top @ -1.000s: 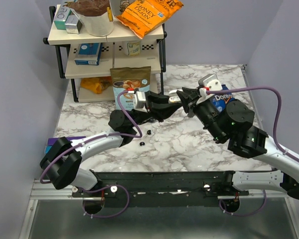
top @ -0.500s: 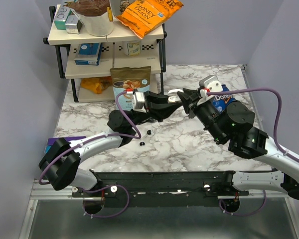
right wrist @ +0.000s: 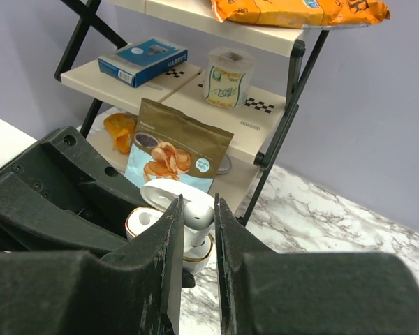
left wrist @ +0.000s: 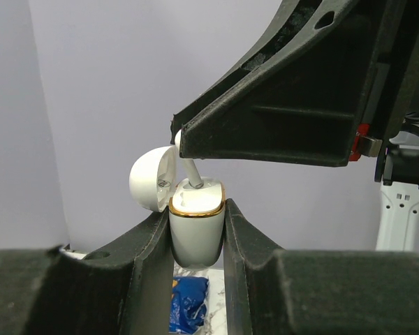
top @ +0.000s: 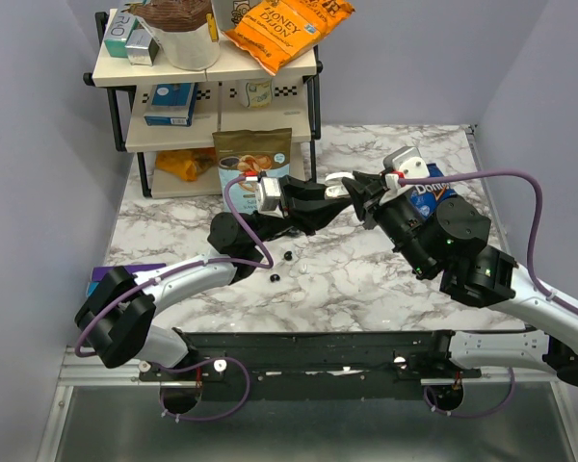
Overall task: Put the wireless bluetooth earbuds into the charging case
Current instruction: Place the earbud in the charging case.
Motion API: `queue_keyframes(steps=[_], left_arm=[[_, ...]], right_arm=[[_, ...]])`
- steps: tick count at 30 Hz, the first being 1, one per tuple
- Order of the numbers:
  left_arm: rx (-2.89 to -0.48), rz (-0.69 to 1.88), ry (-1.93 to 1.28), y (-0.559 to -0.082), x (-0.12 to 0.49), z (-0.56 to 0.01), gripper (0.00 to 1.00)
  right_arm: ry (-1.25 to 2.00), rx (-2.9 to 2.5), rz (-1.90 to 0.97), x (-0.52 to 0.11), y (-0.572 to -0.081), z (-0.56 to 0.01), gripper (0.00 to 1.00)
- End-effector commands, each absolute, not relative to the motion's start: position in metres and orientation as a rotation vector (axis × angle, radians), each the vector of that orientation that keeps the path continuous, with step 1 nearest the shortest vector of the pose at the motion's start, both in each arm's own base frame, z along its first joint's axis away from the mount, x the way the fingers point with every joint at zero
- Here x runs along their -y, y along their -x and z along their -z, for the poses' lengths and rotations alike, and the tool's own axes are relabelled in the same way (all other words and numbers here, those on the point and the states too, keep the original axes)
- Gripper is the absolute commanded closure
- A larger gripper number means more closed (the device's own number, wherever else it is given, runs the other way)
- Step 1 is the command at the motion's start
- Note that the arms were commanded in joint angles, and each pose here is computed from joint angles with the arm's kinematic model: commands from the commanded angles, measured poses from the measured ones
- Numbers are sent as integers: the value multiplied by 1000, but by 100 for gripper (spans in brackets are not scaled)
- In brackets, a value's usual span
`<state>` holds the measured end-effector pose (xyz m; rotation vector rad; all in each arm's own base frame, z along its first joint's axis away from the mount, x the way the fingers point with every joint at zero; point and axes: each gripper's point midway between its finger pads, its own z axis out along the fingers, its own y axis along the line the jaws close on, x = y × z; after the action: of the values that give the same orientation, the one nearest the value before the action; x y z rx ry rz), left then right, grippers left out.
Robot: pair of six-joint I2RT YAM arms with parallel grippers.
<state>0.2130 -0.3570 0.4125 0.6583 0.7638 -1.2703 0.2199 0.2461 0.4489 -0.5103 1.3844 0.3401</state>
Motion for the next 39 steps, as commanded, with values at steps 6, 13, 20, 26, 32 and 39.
queue_keyframes(steps=[6, 13, 20, 26, 32, 39], left_arm=[[-469, 1218, -621, -186, 327, -473, 100], [-470, 1217, -620, -187, 327, -472, 100], [-475, 1213, -612, -189, 326, -471, 100], [-479, 1213, -613, -189, 326, -470, 100], [-487, 1211, -609, -190, 326, -466, 100], [-514, 1202, -601, -194, 323, -457, 100]], right_arm=[[577, -1408, -350, -252, -213, -438, 91], [581, -1415, -352, -253, -213, -437, 70], [577, -1418, -347, -254, -214, -437, 59], [557, -1422, -336, -252, -216, -439, 54], [462, -1404, -382, -239, -214, -462, 46], [344, -1334, -486, -203, -197, -501, 38]])
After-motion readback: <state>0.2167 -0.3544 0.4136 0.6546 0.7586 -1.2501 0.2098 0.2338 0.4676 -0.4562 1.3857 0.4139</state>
